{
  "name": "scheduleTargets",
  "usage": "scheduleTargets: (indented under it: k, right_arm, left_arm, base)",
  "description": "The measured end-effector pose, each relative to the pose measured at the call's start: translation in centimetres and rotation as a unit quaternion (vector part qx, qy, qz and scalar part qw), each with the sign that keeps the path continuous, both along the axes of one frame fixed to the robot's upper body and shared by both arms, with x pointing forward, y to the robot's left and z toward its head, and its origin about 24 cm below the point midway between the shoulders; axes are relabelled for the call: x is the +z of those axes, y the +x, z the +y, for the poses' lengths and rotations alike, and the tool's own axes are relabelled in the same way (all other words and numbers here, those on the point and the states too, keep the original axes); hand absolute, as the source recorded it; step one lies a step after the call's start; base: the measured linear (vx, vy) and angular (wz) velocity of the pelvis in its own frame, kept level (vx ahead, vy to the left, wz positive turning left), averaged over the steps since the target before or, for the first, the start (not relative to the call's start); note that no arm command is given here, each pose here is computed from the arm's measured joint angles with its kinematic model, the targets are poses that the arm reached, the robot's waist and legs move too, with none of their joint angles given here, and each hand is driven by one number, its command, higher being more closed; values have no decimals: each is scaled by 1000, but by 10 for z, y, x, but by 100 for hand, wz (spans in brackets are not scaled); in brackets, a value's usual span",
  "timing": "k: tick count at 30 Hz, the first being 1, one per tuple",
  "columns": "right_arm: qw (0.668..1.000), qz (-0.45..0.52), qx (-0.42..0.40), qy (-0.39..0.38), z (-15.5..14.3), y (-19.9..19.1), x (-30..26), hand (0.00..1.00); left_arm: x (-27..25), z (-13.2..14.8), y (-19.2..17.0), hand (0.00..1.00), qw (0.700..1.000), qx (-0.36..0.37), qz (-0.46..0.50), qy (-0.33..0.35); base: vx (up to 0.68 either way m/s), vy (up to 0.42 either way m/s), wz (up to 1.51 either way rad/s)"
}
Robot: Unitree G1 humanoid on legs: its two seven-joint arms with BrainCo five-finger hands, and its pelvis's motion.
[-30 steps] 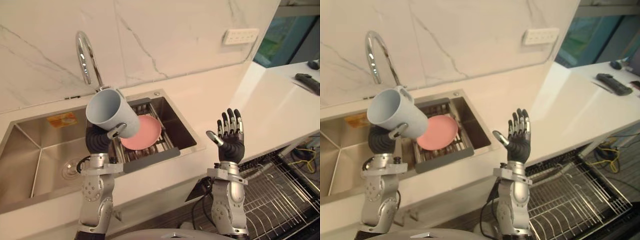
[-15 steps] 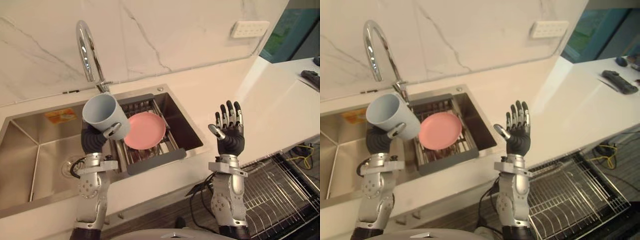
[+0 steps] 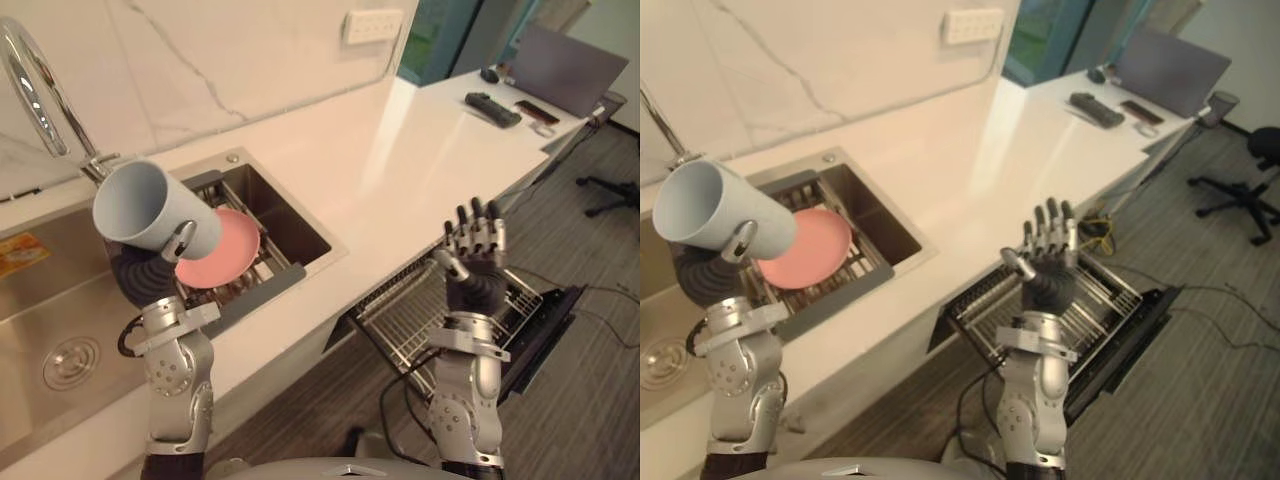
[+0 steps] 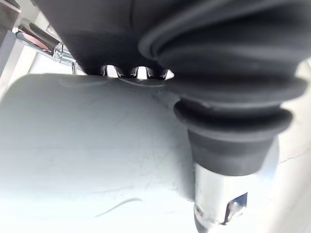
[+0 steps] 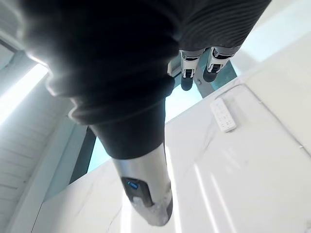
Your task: Walk over to the sink, pick up the cup, carry it to the dishwasher, place the cup inside the dishwasher, then close the dishwasher door
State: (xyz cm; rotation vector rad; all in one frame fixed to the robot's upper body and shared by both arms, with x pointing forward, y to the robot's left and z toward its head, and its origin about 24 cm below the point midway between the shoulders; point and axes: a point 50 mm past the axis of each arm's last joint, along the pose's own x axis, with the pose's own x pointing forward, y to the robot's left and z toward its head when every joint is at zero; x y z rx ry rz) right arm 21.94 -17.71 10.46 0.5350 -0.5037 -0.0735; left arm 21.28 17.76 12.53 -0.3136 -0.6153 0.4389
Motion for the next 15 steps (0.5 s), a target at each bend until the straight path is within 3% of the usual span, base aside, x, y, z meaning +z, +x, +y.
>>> scheduleTargets:
  k: [3,6,11,15]
  right_arm:
    - [1000,-11,14,-7,3,15,7,0]
    - [1000,6,29,-1,8,18,3,0]
    - [998,27,46,-44,0,15,-4,0]
    - [996,25,65,-53,5,13,-8,0]
  left_arm:
    - [-4,5,6,100,1000,22,21,5]
    - [-10,18,4,100,998,58,38,1]
    - [-22,15,-2,100,996,59,61,-23]
    - [-22,8,-2,100,998,36,59,-11]
  base:
    - [-118,-7,-101]
    - [-80,-281,-47]
    - [-94,-214,-1]
    - [-46,5,1]
